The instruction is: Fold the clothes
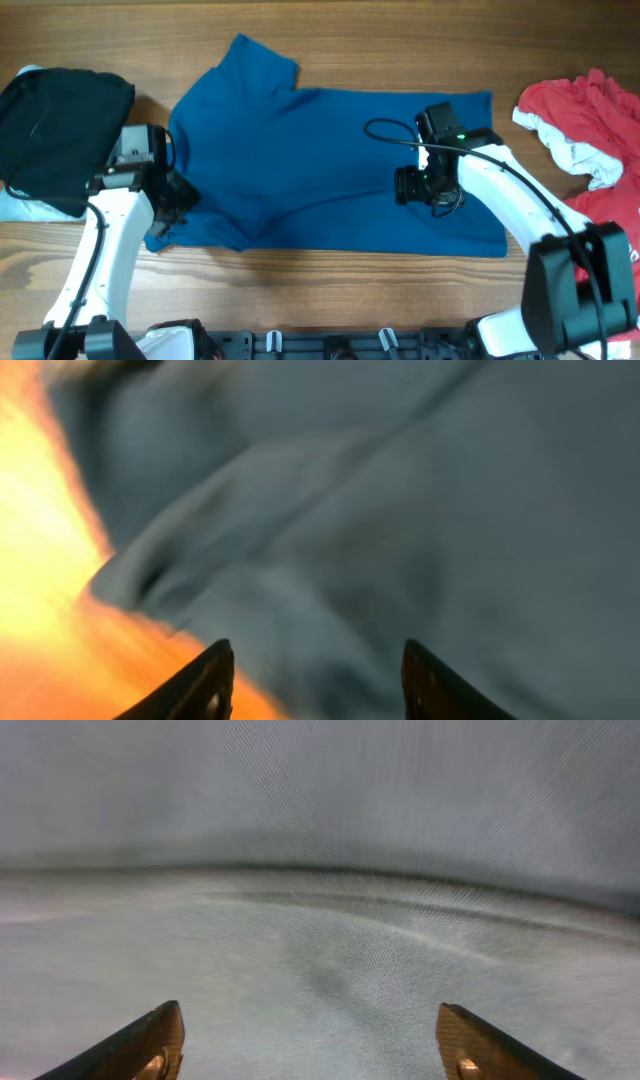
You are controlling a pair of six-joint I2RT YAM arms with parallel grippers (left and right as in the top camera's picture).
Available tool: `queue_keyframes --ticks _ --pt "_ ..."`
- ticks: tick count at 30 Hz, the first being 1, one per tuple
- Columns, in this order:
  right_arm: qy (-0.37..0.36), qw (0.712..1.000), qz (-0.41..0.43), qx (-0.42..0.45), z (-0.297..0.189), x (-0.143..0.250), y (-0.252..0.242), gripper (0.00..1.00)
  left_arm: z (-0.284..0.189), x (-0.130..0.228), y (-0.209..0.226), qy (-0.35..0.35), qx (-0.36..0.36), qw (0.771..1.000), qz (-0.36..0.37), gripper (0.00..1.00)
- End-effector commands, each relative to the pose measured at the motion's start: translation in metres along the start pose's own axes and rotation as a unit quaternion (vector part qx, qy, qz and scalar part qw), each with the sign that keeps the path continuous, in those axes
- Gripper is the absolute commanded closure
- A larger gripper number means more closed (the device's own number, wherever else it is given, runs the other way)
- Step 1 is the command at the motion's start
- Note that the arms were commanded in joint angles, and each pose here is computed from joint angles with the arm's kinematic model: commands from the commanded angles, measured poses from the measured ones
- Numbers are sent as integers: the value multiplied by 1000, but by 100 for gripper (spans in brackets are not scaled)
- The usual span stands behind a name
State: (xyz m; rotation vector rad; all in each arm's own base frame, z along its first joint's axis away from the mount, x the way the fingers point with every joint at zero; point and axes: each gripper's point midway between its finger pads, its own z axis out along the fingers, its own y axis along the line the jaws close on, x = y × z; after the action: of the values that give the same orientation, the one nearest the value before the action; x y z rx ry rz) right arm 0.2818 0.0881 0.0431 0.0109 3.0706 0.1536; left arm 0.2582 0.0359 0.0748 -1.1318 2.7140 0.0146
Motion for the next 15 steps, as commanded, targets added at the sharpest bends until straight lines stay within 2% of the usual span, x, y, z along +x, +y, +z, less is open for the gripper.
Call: queue_keyframes --ticks 1,4,6,9,12,15 --pt "-118 992 -6 -41 -70 -45 13 14 -52 -47 -85 -95 161 974 130 37" --pt "-137 988 -4 -67 -89 -53 12 14 -72 -75 -129 -143 197 946 215 30" --pt "-138 988 -1 -63 -89 -55 3 13 -66 -95 -150 -144 191 938 250 19" --pt "-135 989 4 -61 -89 -54 -1 12 -45 -131 -185 -146 182 929 289 12" --pt "-129 990 5 -60 -88 -51 -1 11 -2 -167 -223 -162 169 904 358 12" --pt "-120 991 7 -58 -87 -47 -2 11 43 -185 -236 -184 154 895 376 18"
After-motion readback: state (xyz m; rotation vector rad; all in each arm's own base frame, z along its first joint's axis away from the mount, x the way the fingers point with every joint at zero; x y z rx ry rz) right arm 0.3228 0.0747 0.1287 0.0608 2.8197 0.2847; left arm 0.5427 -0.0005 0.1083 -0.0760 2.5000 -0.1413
